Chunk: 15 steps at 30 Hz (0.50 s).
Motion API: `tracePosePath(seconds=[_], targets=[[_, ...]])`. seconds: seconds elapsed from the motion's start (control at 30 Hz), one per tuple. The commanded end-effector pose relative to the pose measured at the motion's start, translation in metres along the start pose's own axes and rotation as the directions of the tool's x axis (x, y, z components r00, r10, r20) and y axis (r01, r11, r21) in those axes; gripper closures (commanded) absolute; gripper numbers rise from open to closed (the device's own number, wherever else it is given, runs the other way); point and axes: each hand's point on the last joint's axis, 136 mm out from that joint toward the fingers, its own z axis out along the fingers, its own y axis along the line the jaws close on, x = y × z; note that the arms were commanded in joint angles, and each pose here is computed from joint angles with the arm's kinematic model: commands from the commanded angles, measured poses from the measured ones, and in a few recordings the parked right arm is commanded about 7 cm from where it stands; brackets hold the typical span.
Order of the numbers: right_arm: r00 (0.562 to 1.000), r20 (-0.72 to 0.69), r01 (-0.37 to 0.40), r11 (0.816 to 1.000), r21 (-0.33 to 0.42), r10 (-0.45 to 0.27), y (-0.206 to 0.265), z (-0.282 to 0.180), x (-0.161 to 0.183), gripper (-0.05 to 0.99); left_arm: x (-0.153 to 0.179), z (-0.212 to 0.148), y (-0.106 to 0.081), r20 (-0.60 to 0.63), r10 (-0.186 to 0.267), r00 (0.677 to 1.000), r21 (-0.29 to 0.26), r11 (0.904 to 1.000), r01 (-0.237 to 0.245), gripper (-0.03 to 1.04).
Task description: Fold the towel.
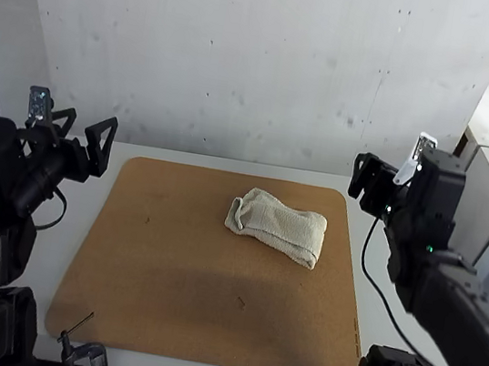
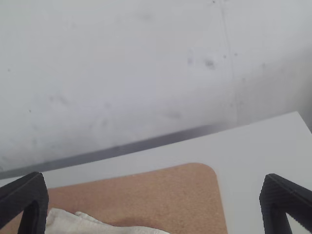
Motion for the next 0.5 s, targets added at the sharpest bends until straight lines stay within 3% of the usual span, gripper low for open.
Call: tracePosePath(seconds=[0.0, 0.2, 0.47], targets=[[0.997, 0.059, 0.051, 0.998, 0.033, -0.053, -0.009, -0.009, 0.001, -0.01, -0.006, -0.007, -0.007, 0.048, 0.013, 0.999, 0.005, 0.9999, -0.013, 0.03], [0.982, 0.162, 0.091, 0.995, 0.035, -0.095, -0.011, -0.029, 0.006, -0.01, 0.010, -0.023, -0.010, -0.003, -0.023, 1.000, -0.019, 0.9996, 0.023, 0.03], [0.976, 0.199, 0.086, 0.996, 0.021, -0.089, -0.010, -0.038, 0.013, -0.02, 0.016, -0.037, -0.016, -0.023, -0.009, 1.000, -0.020, 0.9998, 0.008, 0.01]])
